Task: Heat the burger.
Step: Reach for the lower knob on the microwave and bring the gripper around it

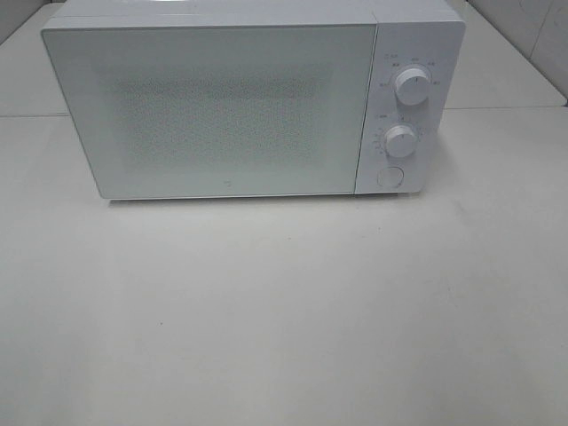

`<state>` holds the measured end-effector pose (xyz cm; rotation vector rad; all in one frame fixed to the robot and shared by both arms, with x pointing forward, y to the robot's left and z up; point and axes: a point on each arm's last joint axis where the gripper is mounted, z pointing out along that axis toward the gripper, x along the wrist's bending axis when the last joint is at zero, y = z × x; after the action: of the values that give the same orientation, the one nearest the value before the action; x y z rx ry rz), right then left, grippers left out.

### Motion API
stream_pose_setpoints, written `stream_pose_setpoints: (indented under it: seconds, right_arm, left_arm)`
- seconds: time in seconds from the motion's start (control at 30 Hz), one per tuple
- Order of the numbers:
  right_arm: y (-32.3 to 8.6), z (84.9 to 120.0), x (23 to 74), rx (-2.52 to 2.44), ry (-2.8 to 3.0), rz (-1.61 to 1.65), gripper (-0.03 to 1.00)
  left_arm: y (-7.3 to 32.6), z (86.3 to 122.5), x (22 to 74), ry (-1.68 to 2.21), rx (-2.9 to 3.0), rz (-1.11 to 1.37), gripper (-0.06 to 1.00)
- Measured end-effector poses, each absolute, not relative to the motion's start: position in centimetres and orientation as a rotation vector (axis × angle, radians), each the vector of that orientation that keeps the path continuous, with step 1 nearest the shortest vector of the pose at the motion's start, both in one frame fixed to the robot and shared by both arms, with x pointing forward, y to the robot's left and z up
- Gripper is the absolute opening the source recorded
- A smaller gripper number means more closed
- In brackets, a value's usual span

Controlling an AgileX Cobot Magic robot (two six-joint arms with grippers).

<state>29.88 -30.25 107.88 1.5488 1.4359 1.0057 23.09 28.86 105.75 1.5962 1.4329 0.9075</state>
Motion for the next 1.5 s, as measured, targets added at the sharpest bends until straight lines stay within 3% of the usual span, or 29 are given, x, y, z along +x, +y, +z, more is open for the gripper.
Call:
stream_pose_setpoints:
  seconds: [0.7, 1.5]
  right_arm:
    - [-29.7, 108.4, 36.0, 1.433, 1.435, 1.038, 0.76]
    - [-28.4, 104.4, 44.2, 1.33, 1.451, 1.162, 0.76]
  left_arm:
    - [28.9, 105.7, 23.1, 1.433, 1.596, 0.907, 0.99]
    - [28.9, 105.7, 23.1, 1.433, 1.596, 0.907, 0.99]
